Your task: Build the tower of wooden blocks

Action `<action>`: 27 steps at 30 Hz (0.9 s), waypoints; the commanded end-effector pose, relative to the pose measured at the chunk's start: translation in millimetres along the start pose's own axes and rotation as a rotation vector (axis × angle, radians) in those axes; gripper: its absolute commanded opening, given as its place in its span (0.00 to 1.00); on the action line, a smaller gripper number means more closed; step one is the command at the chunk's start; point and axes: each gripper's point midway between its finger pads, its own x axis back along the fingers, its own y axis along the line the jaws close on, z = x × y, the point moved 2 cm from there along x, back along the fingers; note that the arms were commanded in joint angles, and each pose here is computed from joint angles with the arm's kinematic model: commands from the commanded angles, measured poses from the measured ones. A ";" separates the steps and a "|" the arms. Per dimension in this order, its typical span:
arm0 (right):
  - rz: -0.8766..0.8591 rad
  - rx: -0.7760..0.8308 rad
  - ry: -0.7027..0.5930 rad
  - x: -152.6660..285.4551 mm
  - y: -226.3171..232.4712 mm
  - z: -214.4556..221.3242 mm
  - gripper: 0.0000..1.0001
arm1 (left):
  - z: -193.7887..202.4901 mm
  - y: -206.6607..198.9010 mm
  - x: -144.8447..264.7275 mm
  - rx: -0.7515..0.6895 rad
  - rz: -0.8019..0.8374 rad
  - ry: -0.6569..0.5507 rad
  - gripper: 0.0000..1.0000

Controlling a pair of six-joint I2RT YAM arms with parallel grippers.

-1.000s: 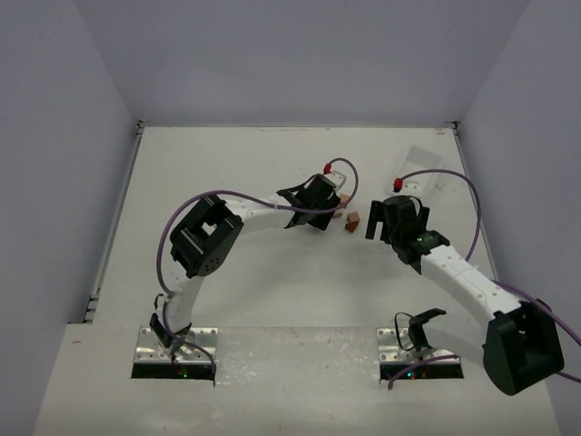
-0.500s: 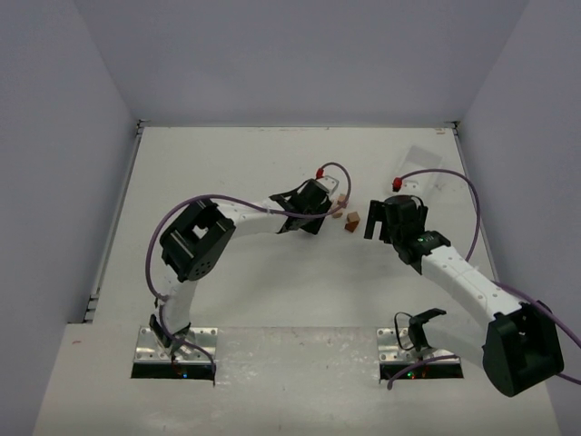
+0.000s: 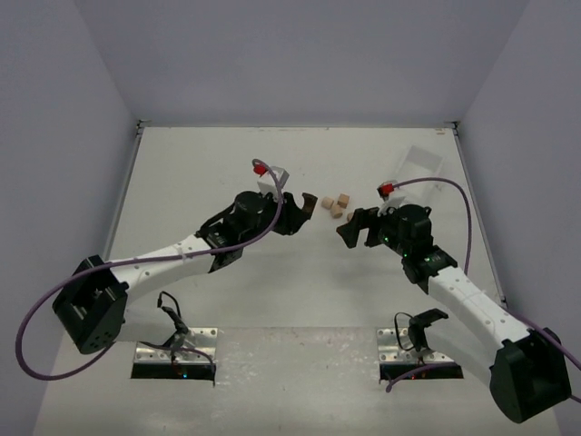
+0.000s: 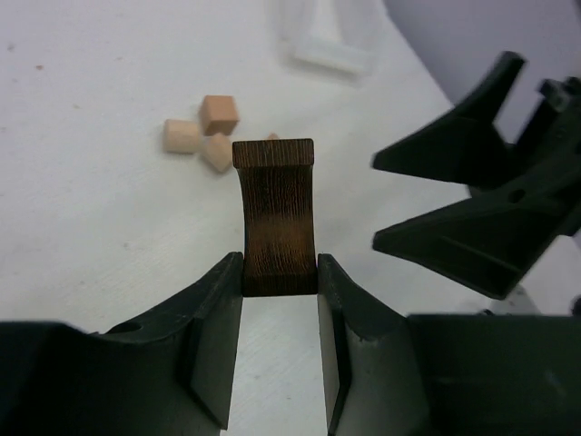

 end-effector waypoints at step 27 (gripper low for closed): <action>-0.956 0.141 -0.328 103.9 151.0 -80.5 0.97 | -51.6 -106.1 121.8 -0.004 0.814 -0.229 0.00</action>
